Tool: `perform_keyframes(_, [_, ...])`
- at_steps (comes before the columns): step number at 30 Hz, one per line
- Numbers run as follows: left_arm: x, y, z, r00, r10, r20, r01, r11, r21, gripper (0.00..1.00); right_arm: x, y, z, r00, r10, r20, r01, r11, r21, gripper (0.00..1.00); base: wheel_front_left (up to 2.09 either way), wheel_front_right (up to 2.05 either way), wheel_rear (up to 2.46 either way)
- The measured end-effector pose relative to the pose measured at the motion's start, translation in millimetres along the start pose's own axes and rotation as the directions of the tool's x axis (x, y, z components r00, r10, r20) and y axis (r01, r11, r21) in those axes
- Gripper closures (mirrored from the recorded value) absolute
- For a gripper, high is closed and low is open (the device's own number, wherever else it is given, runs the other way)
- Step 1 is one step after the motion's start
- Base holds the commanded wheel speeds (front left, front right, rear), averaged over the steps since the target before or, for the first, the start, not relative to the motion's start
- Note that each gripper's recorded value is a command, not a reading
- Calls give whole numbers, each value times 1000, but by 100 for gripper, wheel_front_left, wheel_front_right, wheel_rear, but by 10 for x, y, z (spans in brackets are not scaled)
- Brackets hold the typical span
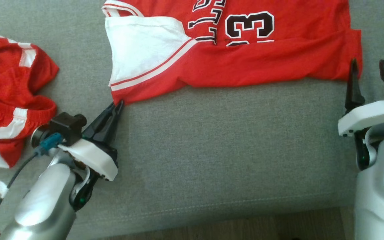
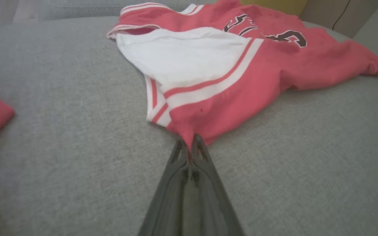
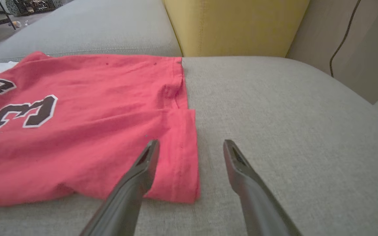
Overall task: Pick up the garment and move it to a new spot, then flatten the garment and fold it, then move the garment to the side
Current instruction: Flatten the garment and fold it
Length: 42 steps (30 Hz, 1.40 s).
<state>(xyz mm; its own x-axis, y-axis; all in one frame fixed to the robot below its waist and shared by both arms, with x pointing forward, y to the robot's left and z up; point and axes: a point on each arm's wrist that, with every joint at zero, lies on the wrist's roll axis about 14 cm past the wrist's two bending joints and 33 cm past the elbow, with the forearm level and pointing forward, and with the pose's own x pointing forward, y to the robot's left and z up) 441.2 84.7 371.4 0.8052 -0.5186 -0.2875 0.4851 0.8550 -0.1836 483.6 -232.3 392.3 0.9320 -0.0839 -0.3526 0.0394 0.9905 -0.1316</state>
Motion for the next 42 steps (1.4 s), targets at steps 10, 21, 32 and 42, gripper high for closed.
perform_keyframes(10, [-161, 83, 199, 999, 22, 44, -24, 999, 36, 100, -16, 125, -356, 979, 32, -201, -26, 999, 33, 0, 0, 0, 0])
perform_keyframes(21, [-378, 8, 277, 997, 30, 68, -32, 999, 38, 100, -77, 210, -272, 975, 60, -213, -52, 998, 44, 100, 0, 0, 0])
perform_keyframes(32, [-808, -221, 202, 996, 52, 66, -53, 999, 13, 100, -514, -8, -499, 944, 56, -325, -65, 998, -19, 100, 0, 0, 0])
perform_keyframes(42, [-1120, -445, -59, 997, 71, -34, -75, 989, -124, 100, -977, -186, -635, 912, 36, -408, -48, 999, -18, 82, 0, 0, 0])
